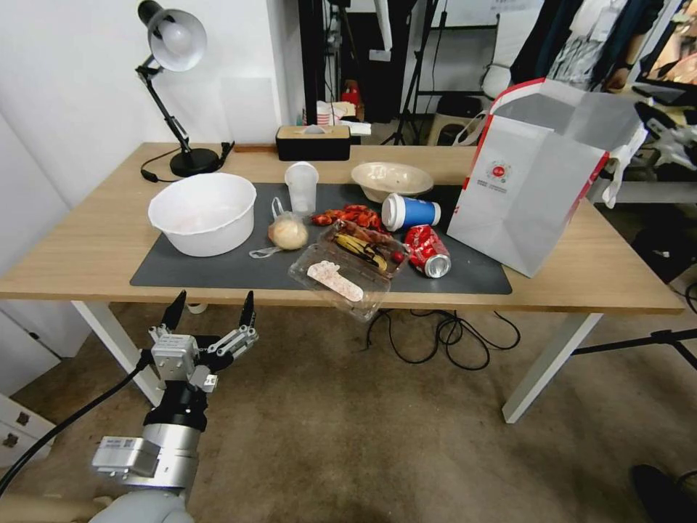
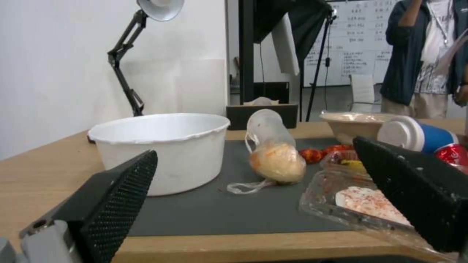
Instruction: Pick up the food delivery bag from the floor and place it on the table.
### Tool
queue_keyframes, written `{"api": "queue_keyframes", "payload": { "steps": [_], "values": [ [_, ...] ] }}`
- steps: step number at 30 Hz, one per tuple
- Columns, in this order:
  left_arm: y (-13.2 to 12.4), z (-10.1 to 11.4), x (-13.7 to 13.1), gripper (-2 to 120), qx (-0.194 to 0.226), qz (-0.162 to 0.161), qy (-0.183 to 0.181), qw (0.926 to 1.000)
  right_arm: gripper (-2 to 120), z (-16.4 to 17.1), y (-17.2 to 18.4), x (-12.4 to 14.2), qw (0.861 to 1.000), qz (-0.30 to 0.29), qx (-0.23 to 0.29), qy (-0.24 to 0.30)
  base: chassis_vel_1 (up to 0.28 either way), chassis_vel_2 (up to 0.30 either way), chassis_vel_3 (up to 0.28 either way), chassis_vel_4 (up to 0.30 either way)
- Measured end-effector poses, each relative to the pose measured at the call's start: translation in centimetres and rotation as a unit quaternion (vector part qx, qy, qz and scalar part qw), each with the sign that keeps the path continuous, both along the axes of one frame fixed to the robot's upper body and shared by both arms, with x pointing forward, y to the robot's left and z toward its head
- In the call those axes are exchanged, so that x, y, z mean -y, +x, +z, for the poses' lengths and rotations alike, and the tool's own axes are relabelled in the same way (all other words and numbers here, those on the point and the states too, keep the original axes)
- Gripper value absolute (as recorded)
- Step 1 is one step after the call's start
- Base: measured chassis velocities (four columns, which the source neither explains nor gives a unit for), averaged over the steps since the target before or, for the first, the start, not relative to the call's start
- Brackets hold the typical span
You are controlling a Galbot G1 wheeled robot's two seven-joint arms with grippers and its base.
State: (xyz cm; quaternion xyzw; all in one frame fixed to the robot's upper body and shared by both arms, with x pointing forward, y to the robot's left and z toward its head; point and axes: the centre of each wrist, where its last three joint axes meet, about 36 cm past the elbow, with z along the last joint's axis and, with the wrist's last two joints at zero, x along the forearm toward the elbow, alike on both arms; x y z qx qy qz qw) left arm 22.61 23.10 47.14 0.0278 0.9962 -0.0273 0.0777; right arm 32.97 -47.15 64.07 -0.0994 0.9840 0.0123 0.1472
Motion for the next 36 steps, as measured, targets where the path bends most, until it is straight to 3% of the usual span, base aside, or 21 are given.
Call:
{"api": "queue_keyframes", "payload": {
  "steps": [7,9,10,12,16,18,24,36],
  "values": [
    [0.0,-0.5,0.1,100,-0.003,-0.005,-0.001,1.0,100,-5.4,-3.3,0.4,0.999,-0.046,0.002,0.004,0.0,0.0,0.0,0.0],
    [0.2,-1.1,0.1,100,-0.005,-0.008,-0.003,0.9999,100,-10.7,-4.6,0.2,0.998,-0.063,-0.011,0.005,0.0,0.0,0.0,0.0],
    [0.2,-1.1,0.1,100,-0.005,-0.008,-0.003,0.9999,100,-10.7,-4.6,0.2,0.998,-0.063,-0.011,0.005,0.0,0.0,0.0,0.0],
    [0.2,-1.7,0.2,100,-0.008,-0.01,-0.004,0.9999,100,-15.7,-5.6,-0.5,0.997,-0.073,-0.028,0.005,0.0,0.0,0.0,0.0],
    [0.2,-2.1,0.2,100,-0.01,-0.011,-0.004,0.9999,100,-19.4,-6.5,-1.1,0.995,-0.084,-0.044,0.01,0.0,0.0,0.0,0.0],
    [0.1,-2.5,0.2,100,-0.011,-0.01,-0.004,0.9999,100,-23.2,-7.4,-2.0,0.992,-0.094,-0.077,0.027,0.0,0.0,0.0,0.0],
    [0.0,-3.2,0.3,100,-0.018,-0.01,-0.004,0.9998,100,-25.8,-7.9,-3.9,0.99,-0.087,-0.106,0.038,0.0,0.0,0.0,0.0],
    [-0.2,-3.3,0.6,100,-0.016,-0.008,0.003,0.9998,100,-26.1,-7.7,-4.4,0.989,-0.076,-0.119,0.035,0.0,0.0,0.0,0.0]
  ]
}}
